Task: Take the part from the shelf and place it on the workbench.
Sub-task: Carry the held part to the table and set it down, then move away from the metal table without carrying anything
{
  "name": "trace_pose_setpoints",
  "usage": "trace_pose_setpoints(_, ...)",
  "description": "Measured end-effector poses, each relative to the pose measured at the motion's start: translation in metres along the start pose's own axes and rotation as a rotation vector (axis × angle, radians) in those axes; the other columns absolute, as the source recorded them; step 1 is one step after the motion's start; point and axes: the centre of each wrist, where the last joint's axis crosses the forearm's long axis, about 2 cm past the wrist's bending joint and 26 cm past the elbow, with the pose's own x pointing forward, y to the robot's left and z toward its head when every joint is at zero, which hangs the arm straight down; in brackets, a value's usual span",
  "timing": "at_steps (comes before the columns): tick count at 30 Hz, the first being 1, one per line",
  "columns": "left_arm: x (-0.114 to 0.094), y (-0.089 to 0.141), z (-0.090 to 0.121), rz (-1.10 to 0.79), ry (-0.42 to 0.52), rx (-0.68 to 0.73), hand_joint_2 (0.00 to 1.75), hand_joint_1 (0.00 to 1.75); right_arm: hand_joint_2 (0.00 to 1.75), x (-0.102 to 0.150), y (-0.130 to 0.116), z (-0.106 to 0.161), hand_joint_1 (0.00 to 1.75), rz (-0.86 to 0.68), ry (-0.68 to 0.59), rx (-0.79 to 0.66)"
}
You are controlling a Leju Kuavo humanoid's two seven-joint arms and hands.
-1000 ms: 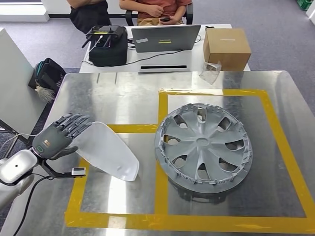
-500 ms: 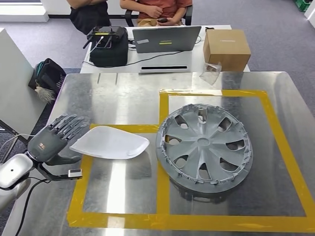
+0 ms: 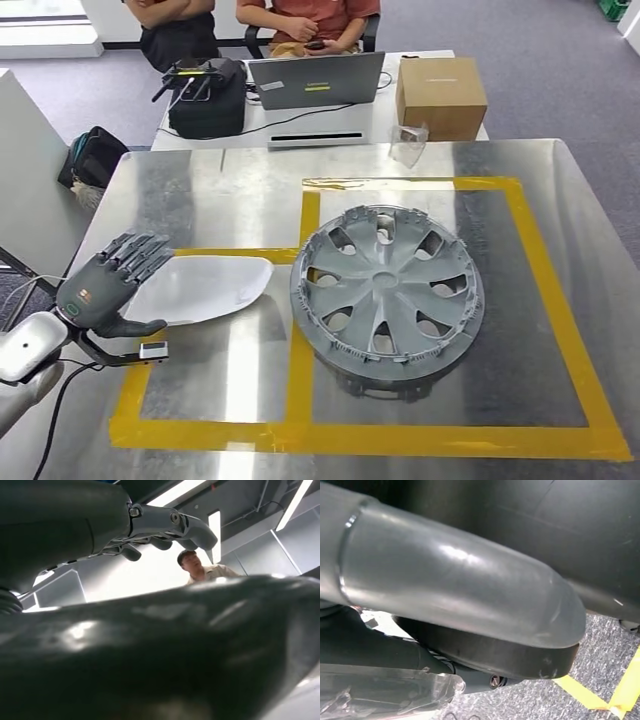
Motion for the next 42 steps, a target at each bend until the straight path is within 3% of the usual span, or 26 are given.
trace_pose_setpoints(22,-0.001,0.001,-0.003,0.005,0.003,0.0,0.0,0.0,0.0,0.007,-0.003,0.002,0.0,-0.001,-0.037,-0.005)
trace_pose_setpoints(28,-0.002,0.001,-0.004,0.006,0.002,-0.004,0.0,0.0,0.0,0.004,-0.002,0.001,0.0,-0.004,0.027,0.0)
trace_pose_setpoints(42,-0.002,0.003,-0.014,0.012,0.001,0.001,0.0,0.0,0.0,0.007,-0.002,0.002,0.0,-0.01,0.024,0.0)
